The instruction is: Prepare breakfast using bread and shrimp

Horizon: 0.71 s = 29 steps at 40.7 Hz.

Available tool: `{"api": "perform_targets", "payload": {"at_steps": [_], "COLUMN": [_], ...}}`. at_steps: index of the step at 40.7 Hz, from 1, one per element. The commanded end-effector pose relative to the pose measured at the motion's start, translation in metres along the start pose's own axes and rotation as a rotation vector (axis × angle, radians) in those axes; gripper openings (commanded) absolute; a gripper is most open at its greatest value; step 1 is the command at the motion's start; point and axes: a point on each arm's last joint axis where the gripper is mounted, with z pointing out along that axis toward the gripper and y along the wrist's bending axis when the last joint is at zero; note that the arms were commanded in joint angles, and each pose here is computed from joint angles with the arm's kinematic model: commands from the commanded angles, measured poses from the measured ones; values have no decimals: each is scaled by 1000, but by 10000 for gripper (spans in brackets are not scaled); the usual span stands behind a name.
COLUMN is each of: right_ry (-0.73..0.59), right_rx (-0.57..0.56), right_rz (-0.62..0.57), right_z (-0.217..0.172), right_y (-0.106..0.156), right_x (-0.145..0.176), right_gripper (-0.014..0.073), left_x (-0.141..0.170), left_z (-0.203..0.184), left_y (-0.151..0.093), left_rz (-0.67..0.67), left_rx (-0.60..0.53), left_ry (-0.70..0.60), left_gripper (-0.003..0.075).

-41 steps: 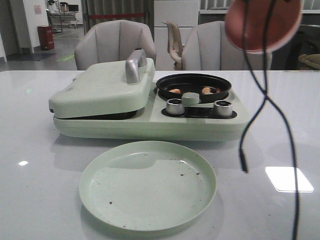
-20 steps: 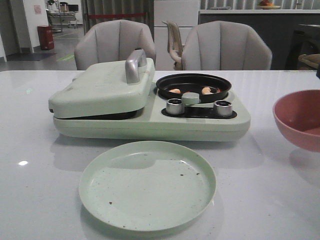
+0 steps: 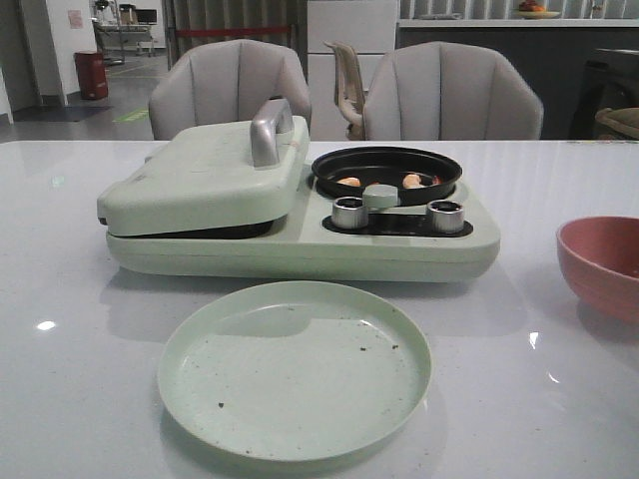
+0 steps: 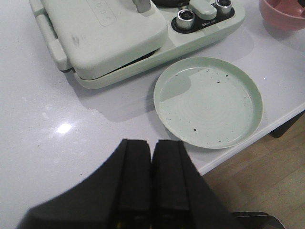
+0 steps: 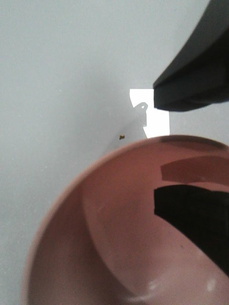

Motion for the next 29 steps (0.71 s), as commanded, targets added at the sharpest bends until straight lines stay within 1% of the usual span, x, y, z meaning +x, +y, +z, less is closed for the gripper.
{"api": "perform_targets", "payload": {"at_steps": [1, 6, 10, 14, 26, 29], "right_ry": [-177, -269, -343, -392, -465, -472], "right_rx": [-9, -44, -82, -113, -132, -139], "right_rz": [-70, -187, -266, -316, -316, -312], "right_z": [-52, -89, -114, -130, -148, -149], "right_y": [12, 38, 59, 67, 45, 40], "right_x": [-6, 9, 30, 56, 135, 152], "right_gripper": [492, 492, 492, 492, 491, 463], "left_x": [-13, -13, -13, -13, -13, -13], "left_z": [-5, -5, -5, -5, -5, -5], "left_y": [0, 0, 0, 0, 0, 0], "left_rz": [-11, -11, -11, -11, -11, -11], "left_rx": [-4, -4, -4, -4, -4, -4], "left_ry": [-99, -99, -99, -99, -97, -97], "left_gripper": [104, 104, 104, 104, 104, 104]}}
